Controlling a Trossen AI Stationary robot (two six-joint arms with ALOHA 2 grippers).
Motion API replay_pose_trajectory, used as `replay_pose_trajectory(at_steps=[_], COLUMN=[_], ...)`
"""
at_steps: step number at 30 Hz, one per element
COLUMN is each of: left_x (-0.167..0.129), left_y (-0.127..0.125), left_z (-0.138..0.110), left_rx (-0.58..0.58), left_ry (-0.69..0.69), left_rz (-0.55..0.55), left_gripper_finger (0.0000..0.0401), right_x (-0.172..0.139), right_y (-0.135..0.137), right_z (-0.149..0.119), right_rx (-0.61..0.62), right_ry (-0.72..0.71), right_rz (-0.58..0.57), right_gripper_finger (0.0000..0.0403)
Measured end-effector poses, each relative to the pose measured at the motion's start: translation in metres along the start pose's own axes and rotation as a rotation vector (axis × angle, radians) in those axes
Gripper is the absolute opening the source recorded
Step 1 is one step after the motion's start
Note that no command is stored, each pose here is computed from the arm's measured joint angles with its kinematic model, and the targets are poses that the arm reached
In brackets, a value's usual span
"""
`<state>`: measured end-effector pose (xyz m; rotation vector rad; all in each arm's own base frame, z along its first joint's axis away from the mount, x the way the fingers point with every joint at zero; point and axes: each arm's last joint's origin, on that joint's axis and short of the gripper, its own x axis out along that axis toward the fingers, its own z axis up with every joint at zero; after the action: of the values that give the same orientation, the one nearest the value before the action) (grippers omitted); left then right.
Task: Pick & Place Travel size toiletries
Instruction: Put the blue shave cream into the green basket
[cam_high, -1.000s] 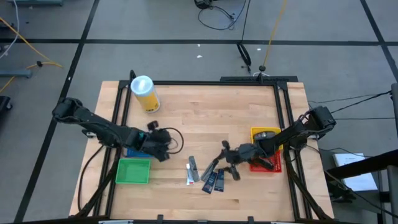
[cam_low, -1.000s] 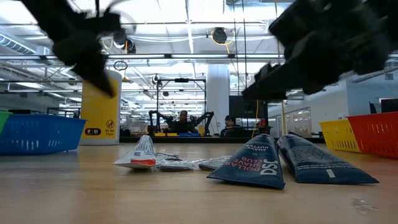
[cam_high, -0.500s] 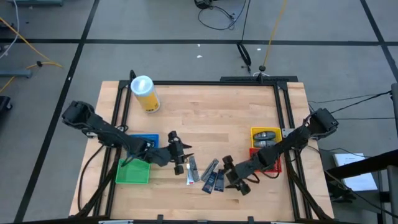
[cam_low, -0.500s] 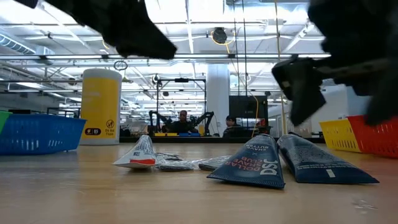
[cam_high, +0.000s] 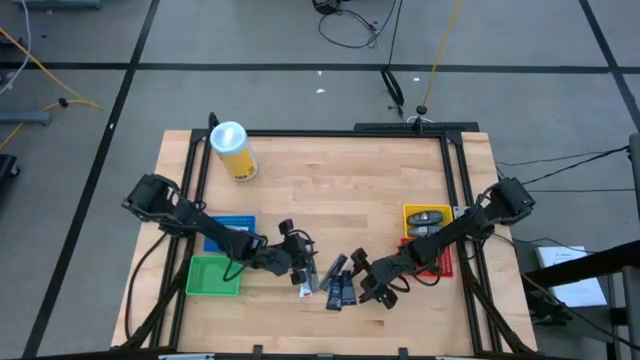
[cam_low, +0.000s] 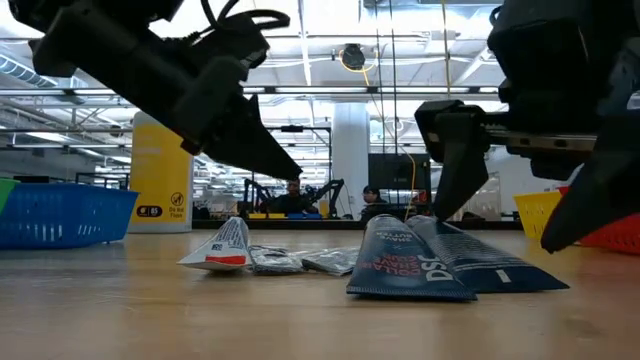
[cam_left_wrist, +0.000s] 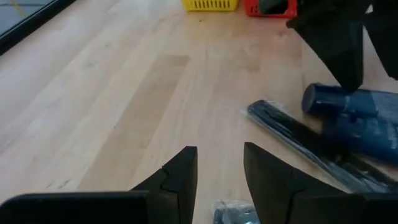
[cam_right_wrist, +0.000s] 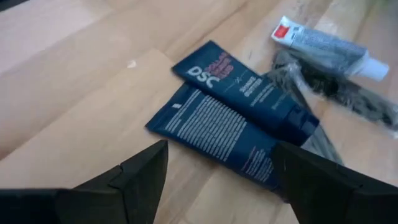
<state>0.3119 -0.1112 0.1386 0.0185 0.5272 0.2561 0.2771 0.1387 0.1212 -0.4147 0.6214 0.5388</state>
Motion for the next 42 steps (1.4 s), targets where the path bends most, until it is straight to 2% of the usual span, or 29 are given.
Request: replay_pose_trajectory(at_steps=[7, 14, 20, 26, 34, 38, 42], left_x=[0.000, 0.000, 0.000, 0.000, 0.000, 0.000, 0.000], left_y=[0.001, 0.000, 0.000, 0.000, 0.000, 0.000, 0.000], left_z=[0.001, 0.002, 0.002, 0.003, 0.003, 0.002, 0.003], left_rx=[-0.013, -0.019, -0.023, -0.022, -0.020, -0.023, -0.025], left_ry=[-0.006, -0.002, -0.008, -0.010, -0.010, -0.009, -0.010], left_rz=[-0.001, -0.025, -0.027, -0.027, -0.028, -0.028, -0.030], left_gripper_finger=[0.0127, 0.0127, 0.0127, 0.0127, 0.0127, 0.0127, 0.0127], right_x=[0.001, -0.018, -0.009, 0.003, -0.002, -0.007, -0.008], right_y=[0.002, 0.000, -0.009, -0.019, -0.014, -0.007, -0.004], right_z=[-0.002, 0.016, 0.016, 0.000, -0.014, -0.011, -0.008], right_rx=[0.012, 0.041, -0.019, -0.071, 0.012, 0.113, 0.203], right_ry=[0.018, -0.071, -0.123, -0.080, 0.089, 0.108, 0.109], right_rz=[0.005, -0.007, -0.044, -0.019, 0.052, 0.070, 0.021], right_gripper_finger=[0.0270, 0.0268, 0.0265, 0.0265, 0.0265, 0.0265, 0.0265])
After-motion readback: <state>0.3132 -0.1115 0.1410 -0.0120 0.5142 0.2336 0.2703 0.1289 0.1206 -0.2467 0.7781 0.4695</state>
